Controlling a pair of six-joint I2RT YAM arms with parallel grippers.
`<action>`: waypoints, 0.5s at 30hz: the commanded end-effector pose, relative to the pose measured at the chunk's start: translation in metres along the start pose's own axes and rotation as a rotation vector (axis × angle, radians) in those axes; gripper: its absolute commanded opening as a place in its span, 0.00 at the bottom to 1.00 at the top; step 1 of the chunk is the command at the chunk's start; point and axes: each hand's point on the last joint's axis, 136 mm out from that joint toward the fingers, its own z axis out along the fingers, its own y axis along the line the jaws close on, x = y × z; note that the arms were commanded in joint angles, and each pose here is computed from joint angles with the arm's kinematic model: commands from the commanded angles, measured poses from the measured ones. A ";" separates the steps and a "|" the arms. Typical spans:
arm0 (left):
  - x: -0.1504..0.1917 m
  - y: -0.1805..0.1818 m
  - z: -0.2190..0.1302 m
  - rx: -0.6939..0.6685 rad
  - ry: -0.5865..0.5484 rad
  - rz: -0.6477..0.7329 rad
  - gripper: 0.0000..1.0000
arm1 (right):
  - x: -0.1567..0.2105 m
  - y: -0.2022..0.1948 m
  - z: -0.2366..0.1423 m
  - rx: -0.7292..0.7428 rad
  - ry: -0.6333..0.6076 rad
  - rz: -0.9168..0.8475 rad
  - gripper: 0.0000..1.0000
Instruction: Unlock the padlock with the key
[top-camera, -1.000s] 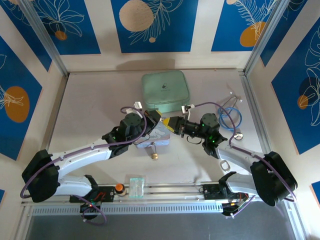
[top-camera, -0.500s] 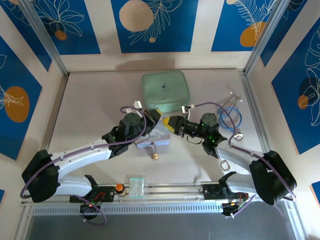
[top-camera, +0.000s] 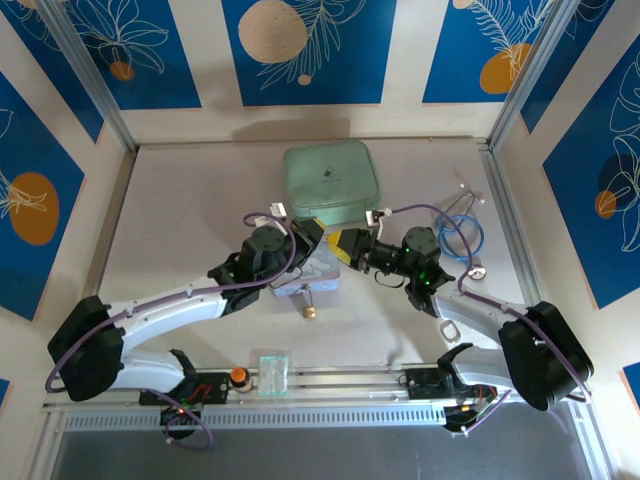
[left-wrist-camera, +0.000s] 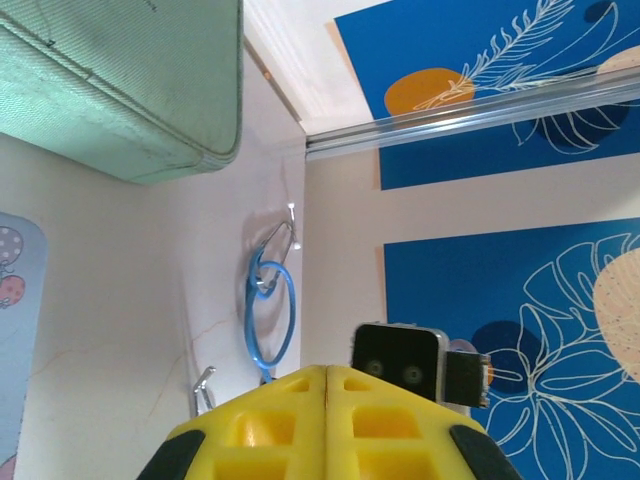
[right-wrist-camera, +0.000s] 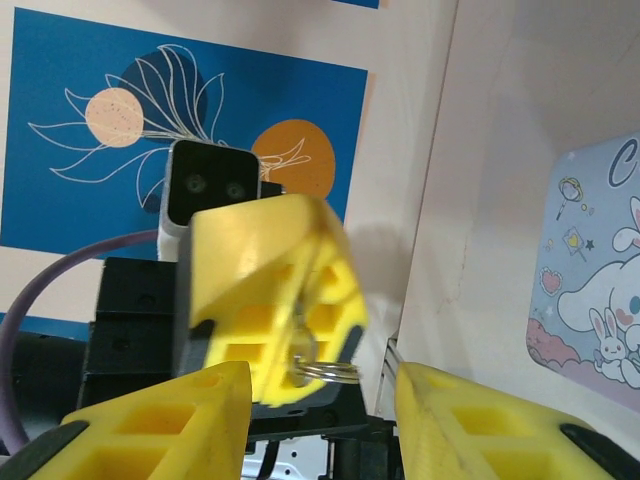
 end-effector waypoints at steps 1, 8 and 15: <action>-0.001 -0.015 0.003 0.035 0.007 -0.013 0.00 | -0.006 0.019 0.000 -0.053 -0.015 -0.057 0.43; -0.002 -0.015 0.003 0.039 0.000 -0.022 0.00 | -0.005 0.013 0.000 -0.038 -0.014 -0.045 0.33; -0.002 -0.016 0.001 0.041 0.005 -0.027 0.00 | -0.006 0.008 0.001 -0.030 -0.009 -0.037 0.23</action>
